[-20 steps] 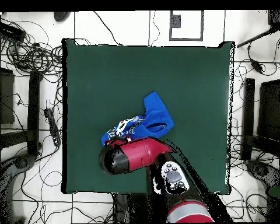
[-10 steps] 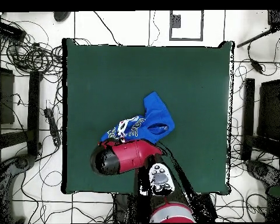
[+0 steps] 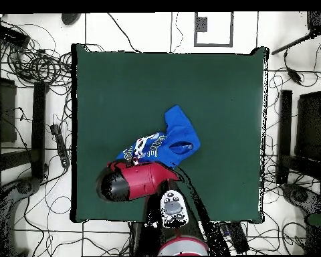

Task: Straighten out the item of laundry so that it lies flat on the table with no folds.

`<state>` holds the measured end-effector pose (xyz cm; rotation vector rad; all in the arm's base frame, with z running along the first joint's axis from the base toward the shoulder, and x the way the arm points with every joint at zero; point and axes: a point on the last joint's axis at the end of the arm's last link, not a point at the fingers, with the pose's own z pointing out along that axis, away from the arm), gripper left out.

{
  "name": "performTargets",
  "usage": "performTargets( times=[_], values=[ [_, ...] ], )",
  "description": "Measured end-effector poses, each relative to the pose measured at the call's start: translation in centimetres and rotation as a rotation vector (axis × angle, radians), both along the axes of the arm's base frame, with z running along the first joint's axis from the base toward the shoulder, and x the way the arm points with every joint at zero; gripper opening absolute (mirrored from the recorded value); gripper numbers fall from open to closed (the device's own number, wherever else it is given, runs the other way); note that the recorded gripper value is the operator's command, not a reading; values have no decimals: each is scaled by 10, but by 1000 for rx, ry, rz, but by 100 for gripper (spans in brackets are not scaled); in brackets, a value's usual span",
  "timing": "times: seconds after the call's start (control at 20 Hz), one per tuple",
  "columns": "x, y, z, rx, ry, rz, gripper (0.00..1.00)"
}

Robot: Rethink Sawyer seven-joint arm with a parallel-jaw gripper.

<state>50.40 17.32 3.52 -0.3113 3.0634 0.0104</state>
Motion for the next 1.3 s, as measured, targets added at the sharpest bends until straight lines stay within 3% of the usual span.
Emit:
performTargets(
  times=[0.2, 0.4, 0.45, 0.55, 0.75, 1.0, 1.3],
  values=[
    [3, -6, 2, 1, -8, -15, 100],
    [12, -30, 9, 0, -20, -61, 100],
    [20, -53, 17, -3, -34, -103, 100],
    [25, -65, 21, -4, -43, -125, 100],
    [43, -126, 40, -18, -88, -220, 100],
    [48, -188, 55, -41, -109, -305, 100],
    [44, -221, 63, -61, -108, -337, 100]
  ],
)
